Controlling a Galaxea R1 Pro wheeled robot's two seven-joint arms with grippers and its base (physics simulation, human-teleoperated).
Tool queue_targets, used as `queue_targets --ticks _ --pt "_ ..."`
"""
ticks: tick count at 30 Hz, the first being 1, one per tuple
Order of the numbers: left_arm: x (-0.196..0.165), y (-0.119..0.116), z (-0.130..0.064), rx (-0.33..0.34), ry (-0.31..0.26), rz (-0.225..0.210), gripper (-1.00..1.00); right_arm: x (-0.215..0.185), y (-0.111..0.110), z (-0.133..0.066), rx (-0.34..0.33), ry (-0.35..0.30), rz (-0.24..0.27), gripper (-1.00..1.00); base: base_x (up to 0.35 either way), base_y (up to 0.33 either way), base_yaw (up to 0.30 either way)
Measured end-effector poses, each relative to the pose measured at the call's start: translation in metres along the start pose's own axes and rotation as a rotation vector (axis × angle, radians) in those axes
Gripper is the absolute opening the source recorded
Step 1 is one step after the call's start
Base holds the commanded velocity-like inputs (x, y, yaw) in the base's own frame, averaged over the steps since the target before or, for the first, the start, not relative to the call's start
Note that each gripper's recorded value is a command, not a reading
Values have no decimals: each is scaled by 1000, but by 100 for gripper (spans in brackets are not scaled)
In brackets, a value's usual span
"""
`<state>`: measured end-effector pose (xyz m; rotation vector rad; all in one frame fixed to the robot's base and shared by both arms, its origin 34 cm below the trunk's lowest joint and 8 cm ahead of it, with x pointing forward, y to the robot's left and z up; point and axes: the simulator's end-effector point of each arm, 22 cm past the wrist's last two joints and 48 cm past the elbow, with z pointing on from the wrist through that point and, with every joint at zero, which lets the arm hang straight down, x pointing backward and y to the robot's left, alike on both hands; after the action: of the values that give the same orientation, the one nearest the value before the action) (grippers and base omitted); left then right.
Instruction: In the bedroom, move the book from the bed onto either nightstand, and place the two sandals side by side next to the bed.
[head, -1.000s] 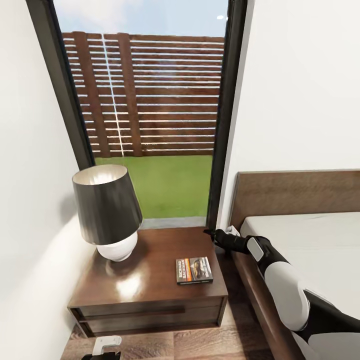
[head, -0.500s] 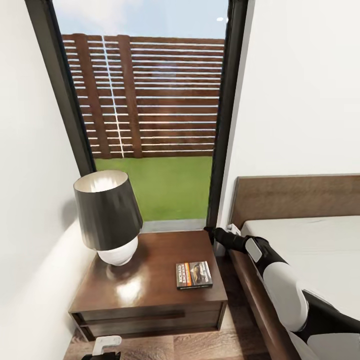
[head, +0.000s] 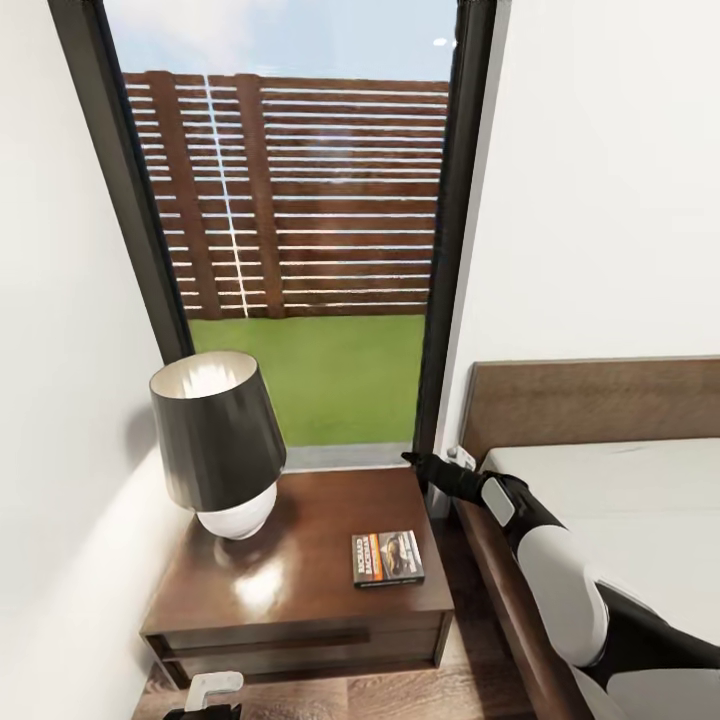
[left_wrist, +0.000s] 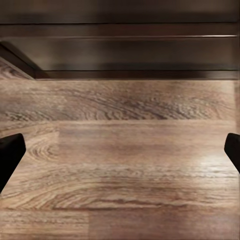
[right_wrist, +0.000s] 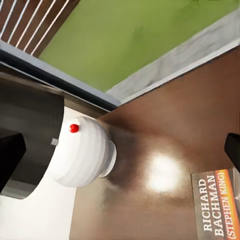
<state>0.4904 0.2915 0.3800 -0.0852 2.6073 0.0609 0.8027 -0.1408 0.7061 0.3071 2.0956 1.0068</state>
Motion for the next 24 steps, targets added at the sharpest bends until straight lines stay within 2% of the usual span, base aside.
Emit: queue_targets --ticks 4,10,19,24 --pt "-5 0 -6 -1 0 0 100 5 -2 -2 15 10 -21 100 0 0 0" --pt "-12 0 -16 -1 1 0 100 17 -9 -5 46 6 -80 100 0 0 0" --pt "-24 1 -30 -1 0 -1 100 31 -15 -12 80 6 -98 100 0 0 0" --pt "-30 1 -37 -1 0 0 100 38 -18 -13 121 -8 -124 100 0 0 0"
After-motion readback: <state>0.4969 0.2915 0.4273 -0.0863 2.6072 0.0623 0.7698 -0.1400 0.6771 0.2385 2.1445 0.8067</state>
